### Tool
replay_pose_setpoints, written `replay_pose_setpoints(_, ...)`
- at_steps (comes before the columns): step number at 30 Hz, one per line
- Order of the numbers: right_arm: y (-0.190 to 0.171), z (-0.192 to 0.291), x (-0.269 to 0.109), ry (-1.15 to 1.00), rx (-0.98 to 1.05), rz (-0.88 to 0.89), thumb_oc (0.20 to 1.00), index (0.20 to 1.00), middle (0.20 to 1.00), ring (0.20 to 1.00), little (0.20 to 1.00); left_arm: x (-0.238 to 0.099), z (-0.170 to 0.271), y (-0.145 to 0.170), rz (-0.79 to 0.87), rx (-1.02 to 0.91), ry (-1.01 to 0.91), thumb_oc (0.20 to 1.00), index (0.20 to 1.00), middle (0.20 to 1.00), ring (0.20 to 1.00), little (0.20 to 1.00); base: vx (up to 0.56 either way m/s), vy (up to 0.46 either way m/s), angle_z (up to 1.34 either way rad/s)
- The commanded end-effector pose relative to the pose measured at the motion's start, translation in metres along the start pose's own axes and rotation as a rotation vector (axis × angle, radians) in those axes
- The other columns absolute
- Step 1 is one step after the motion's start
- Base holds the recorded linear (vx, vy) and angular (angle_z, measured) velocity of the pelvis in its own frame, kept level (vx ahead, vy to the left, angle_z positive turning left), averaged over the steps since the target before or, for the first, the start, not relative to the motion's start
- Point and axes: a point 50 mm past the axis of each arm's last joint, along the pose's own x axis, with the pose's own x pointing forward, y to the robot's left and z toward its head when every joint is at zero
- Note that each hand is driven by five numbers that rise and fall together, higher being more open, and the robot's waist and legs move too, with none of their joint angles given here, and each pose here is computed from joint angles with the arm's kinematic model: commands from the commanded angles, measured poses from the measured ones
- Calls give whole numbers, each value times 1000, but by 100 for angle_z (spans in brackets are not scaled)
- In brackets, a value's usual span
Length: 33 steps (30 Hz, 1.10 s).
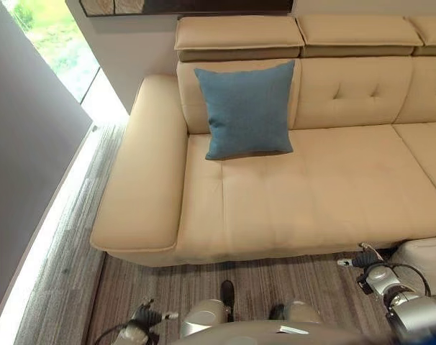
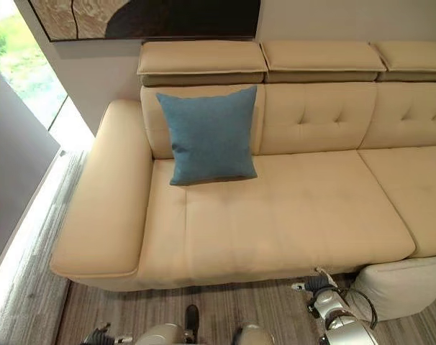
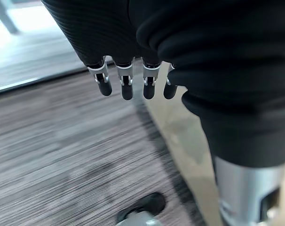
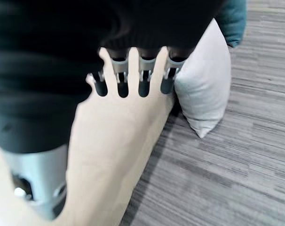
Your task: Pick up all the scattered cushions and arrange them neatly on the sofa.
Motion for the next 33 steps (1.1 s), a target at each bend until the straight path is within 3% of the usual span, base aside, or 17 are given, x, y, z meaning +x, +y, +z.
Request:
replay_pose_setpoints(1,-26,1,3,4,50,-77,1000,1000,1000,1000,1000,4,35,-1,3,9,-112,1000,1000,1000,1000,1000,-97,-199,-24)
replay_pose_setpoints(12,5,38,0,-45,100,-62,1000,1000,1000,1000,1000,1,67,-35,-82,57,-205,1000,1000,1000,1000,1000,-89,-37,8)
replay_pose_setpoints(18,35,94,-10,-154,93,-16,1000,1000,1000,1000,1000,-5,83,-61,-159,191,-289,1000,1000,1000,1000,1000,-72,306,-105)
replay_pose_setpoints(24,100,162,-51,-295,87,74,1000,1000,1000,1000,1000,-9,86,-69,-147,304,-341,1000,1000,1000,1000,1000,-191,101,-194)
replay_pose_setpoints(27,111,175,-63,-247,157,43,1000,1000,1000,1000,1000,-25,91,-104,-234,389,-440,1000,1000,1000,1000,1000,-27,-98,-118)
replay_pose_setpoints(28,76,156,-39,-210,156,-14,1000,1000,1000,1000,1000,-22,87,-100,-218,382,-415,1000,1000,1000,1000,1000,-7,-264,-34)
replay_pose_setpoints(31,103,88,-36,-125,30,45,1000,1000,1000,1000,1000,-18,100,-100,-169,303,-371,1000,1000,1000,1000,1000,-52,-194,-57)
replay_pose_setpoints(33,84,60,-25,-79,-10,1,1000,1000,1000,1000,1000,-17,105,-98,-149,245,-362,1000,1000,1000,1000,1000,-49,-114,-99)
